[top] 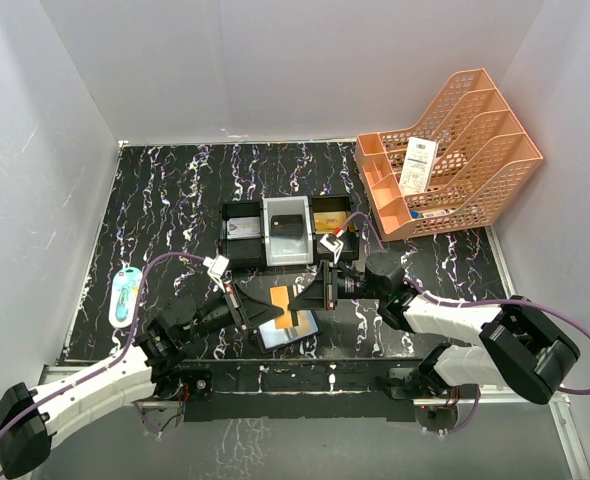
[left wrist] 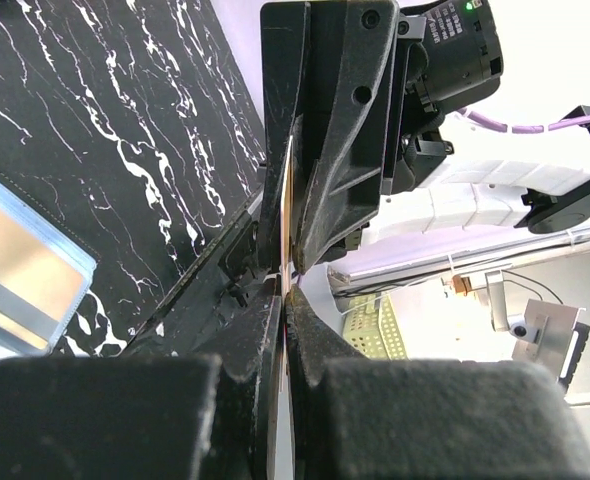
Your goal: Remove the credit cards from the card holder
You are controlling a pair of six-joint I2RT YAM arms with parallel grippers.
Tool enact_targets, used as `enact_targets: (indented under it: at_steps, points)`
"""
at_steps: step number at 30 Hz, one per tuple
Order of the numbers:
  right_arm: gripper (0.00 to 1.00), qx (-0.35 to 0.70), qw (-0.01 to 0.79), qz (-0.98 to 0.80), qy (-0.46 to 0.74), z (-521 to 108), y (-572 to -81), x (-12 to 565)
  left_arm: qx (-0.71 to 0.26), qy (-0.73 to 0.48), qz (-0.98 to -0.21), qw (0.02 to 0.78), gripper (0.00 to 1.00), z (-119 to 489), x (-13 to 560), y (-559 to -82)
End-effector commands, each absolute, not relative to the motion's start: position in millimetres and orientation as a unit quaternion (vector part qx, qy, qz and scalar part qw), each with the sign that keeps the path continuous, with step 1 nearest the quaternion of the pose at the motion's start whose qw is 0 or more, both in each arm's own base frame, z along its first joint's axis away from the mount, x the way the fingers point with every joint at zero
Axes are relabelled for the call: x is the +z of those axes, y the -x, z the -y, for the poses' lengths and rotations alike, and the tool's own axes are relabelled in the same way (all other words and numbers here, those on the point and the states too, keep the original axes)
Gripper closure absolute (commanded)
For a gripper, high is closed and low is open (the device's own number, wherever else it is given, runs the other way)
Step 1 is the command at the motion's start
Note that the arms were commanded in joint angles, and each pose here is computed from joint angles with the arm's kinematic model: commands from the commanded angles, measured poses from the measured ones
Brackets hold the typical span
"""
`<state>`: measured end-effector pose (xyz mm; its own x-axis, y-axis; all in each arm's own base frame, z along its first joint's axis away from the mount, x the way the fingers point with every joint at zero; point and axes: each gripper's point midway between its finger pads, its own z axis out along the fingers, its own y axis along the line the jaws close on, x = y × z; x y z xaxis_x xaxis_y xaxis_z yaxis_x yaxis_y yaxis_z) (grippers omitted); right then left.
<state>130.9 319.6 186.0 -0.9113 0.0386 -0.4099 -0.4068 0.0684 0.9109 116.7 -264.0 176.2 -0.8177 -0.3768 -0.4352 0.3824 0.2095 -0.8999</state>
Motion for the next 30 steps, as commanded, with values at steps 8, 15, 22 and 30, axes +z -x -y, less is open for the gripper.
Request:
enact_targets:
  at_steps: [8,15,22,30]
  points:
    - [1.0,0.703,0.188,-0.665,0.166,-322.5,-130.6,218.3,-0.646,-0.017,-0.702,0.297,1.0,270.3,180.1,-113.2]
    - [1.0,0.696,0.211,-0.668,0.158,-316.2,-139.8,221.0,-0.622,-0.004,-0.72,0.307,0.76,263.7,174.4,-118.1]
    - [1.0,0.616,0.285,-0.719,0.146,-306.9,-172.3,212.9,-0.571,0.02,-0.755,0.321,0.14,250.8,160.4,-126.8]
    - [1.0,0.435,0.442,-0.776,0.115,-264.6,-231.3,217.2,-0.522,0.053,-0.784,0.332,0.01,233.0,141.4,-133.4]
